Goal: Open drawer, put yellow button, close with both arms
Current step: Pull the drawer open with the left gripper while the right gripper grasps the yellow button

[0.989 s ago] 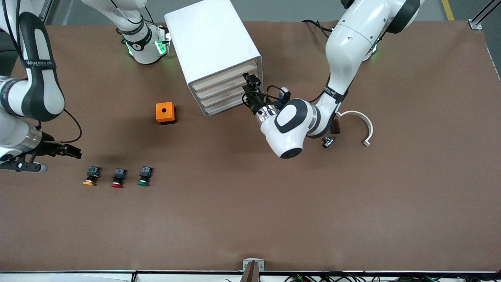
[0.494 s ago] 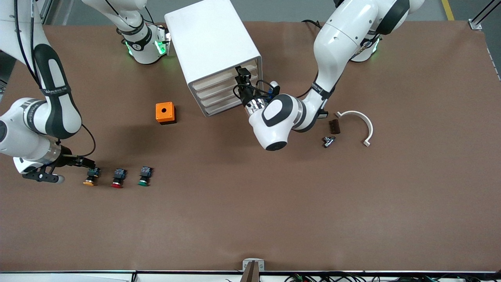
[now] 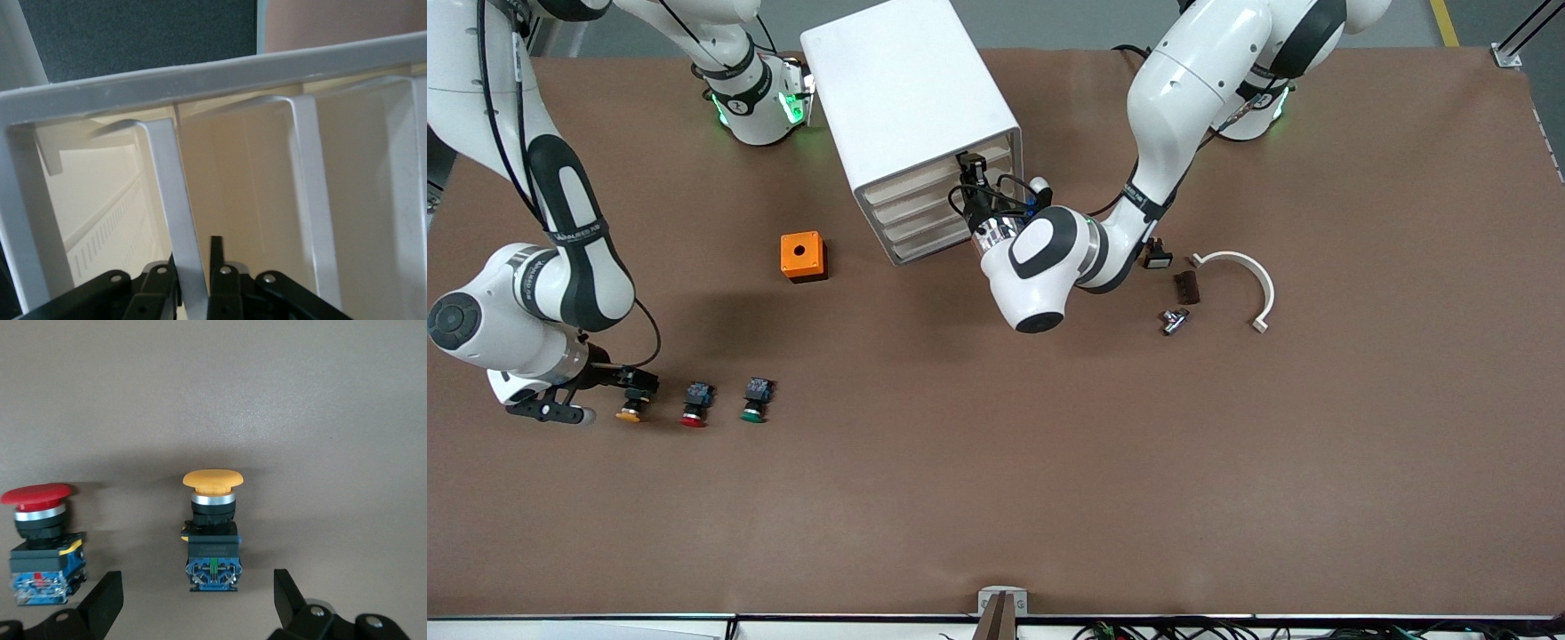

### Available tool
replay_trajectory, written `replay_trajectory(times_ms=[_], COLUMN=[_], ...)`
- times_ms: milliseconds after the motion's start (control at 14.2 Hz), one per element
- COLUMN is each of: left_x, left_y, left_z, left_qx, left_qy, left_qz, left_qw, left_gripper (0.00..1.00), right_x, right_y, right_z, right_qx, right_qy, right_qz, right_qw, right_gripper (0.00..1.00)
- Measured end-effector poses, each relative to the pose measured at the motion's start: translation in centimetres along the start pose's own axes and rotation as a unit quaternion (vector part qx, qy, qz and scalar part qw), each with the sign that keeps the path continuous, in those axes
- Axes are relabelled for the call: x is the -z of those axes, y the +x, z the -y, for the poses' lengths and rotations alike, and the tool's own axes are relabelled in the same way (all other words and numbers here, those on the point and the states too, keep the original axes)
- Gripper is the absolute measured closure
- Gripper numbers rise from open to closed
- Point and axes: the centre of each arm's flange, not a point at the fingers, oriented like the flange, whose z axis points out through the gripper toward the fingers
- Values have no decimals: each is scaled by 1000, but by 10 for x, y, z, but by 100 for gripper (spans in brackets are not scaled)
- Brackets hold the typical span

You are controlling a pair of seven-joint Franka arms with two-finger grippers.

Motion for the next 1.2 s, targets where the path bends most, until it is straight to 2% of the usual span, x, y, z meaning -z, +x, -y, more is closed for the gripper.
replay_trajectory(times_ms=[283,494,636,706,848,1059,1201], left_x=[2,16,31,39,58,88,108], left_y=[0,4,9,12,17,29,38], left_z=[-1,-4,-7,-8,-11,-16,-19], left_qx=[8,11,14,15,17,21,25], left_qy=[0,0,0,-2,-7,-15,-19], left_qz=[3,21,35,44,63,95,115], left_qw=[1000,1000,999,999,998,995,993], left_gripper=[87,87,87,87,86,85,84], right_x=[-24,-38,-39,-37,-33,-21,5], right_y=[9,12,12,13,13,14,16], right_z=[0,-1,-4,-6,-7,-5,7], right_qx=[3,5,7,6,6,8,2], right_qy=[-3,-4,-3,-3,0,5,10], right_qz=[8,14,15,17,34,50,58], right_qw=[1000,1000,1000,1000,999,999,998], right_gripper=[0,4,22,36,59,58,58])
